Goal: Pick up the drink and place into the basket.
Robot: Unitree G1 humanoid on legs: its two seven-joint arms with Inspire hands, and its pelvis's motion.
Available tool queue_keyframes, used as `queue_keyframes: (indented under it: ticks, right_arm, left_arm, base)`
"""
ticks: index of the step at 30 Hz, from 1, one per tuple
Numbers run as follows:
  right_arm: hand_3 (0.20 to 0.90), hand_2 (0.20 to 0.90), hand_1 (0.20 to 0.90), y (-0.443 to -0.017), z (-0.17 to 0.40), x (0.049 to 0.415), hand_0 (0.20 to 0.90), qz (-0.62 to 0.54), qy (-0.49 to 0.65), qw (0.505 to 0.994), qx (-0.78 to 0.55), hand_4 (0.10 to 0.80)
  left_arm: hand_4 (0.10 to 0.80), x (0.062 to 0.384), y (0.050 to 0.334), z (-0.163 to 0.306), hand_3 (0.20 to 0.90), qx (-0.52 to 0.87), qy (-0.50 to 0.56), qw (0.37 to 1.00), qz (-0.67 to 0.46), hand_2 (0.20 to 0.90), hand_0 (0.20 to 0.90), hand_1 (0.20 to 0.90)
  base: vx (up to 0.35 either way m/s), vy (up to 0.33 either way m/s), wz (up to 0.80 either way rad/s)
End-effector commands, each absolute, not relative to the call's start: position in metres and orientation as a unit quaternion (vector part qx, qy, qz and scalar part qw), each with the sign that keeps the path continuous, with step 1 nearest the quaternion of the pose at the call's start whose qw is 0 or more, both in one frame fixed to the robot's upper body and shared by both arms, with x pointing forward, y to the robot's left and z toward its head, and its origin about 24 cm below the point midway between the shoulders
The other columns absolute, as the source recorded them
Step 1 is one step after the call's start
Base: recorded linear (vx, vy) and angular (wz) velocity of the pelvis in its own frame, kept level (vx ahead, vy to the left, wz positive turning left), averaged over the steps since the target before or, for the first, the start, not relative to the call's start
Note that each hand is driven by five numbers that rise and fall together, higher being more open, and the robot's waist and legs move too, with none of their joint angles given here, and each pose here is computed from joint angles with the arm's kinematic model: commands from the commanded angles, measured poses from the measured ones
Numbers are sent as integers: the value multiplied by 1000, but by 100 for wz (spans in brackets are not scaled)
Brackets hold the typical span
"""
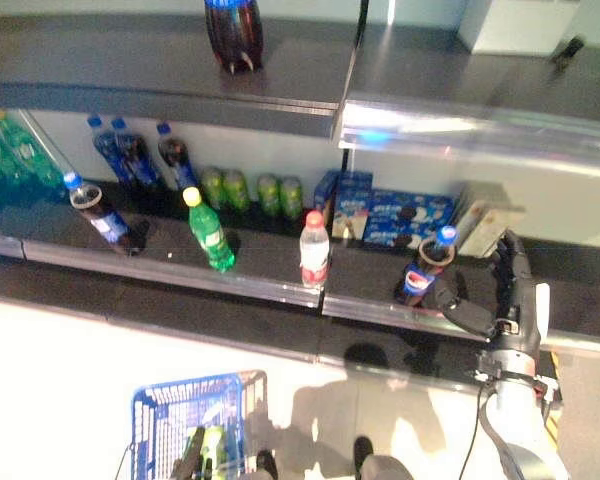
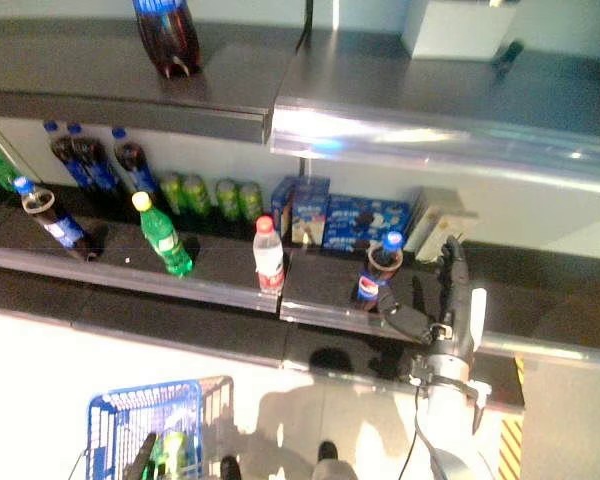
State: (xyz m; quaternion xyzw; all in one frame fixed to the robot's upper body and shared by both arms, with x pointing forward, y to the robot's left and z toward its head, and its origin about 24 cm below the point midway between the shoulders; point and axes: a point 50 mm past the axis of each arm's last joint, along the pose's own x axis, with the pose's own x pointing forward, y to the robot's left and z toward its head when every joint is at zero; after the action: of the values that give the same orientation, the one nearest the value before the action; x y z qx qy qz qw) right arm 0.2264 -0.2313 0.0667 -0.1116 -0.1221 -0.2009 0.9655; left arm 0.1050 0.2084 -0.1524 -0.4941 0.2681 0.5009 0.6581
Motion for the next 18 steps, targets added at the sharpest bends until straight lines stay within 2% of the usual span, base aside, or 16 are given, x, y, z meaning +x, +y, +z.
queue_keyframes:
  ticks: [1,9,18]
  right_arm:
    - [900,900,900,-221,122,240,900,-206,-271,938,-62,800]
    - [900,900,900,-222,118,243,900,-219,-266,938,-44,800]
    - [900,900,900,-229,152,260,900,-268,-332,905,-3,800]
  left_arm:
    - [100,122,255,-124,200,-447,159,725,500,300,300,300]
    - [100,127,248,-123,200,-458,158,728,484,300,300,300]
    - [100,162,237,-107,200,-492,122,746,432,300,300,300]
  base:
    - [4,-22,5]
    - [-2,-20,9]
    - [-33,5,3]
